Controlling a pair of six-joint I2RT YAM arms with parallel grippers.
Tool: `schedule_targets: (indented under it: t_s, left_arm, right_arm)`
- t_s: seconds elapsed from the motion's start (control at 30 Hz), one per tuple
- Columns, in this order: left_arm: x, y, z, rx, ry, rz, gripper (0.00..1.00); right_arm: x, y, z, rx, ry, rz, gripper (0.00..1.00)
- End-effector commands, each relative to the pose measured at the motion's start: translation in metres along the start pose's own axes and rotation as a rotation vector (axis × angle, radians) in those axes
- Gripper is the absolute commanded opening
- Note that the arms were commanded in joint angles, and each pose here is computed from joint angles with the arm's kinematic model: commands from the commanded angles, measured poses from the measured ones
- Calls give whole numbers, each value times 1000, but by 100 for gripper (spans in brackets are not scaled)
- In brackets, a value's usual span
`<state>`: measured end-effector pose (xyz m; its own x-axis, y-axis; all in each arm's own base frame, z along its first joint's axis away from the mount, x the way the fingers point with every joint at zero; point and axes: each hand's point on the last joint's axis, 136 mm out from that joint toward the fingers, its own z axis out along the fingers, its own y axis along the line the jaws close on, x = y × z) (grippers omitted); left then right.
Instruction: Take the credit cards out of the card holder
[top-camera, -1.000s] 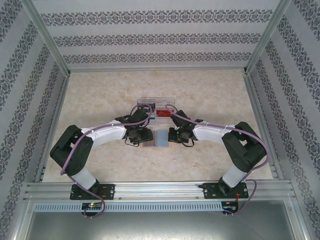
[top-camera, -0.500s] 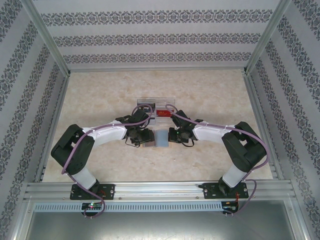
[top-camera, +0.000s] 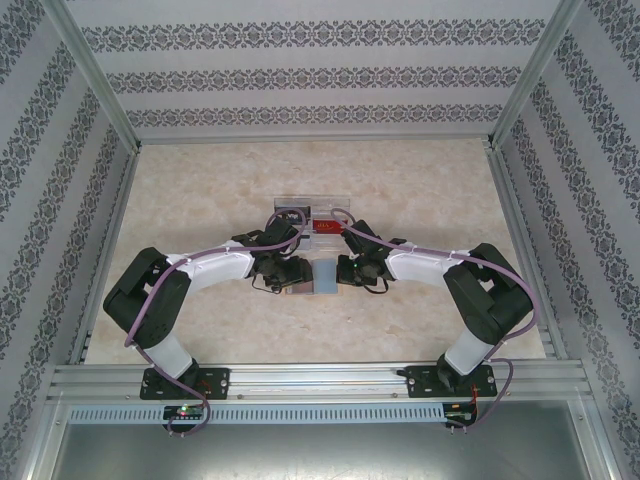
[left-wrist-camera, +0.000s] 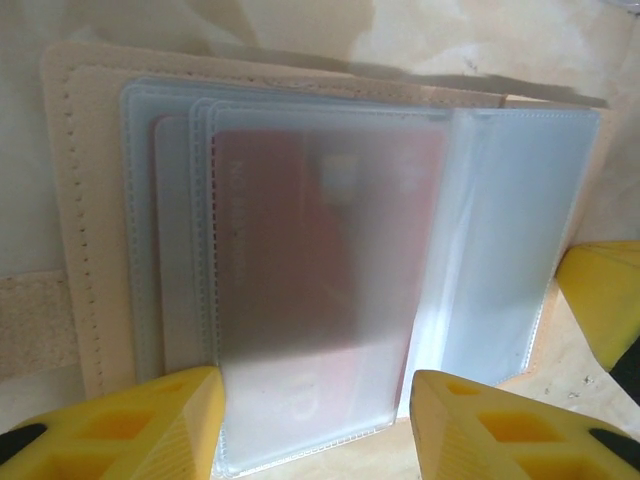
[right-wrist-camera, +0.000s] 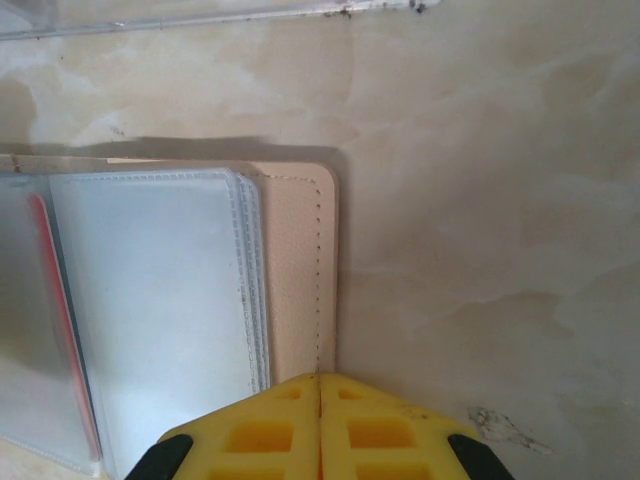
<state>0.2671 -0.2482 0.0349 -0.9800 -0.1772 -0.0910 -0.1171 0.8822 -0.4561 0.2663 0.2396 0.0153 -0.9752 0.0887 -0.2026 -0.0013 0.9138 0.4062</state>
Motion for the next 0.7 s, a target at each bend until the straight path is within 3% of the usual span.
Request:
schedule_targets:
  t_s: [0.0,0.2,0.37,0.67]
  left_arm:
    - [-5,-8,2,49,-4,6,55]
    - [-12,-7,-13,14,-55,25,55]
    - [-17,15,-25,-83,-101,7,56]
    - [-10,16,-10,-60,-46,-9,56]
  right_arm:
    - [20,-7,13,36,75,6,9]
    - [20,-7,13,38,75,7,9]
    - [21,-7,14,36,80,7,9]
    - [21,-7,14,37,80,7,9]
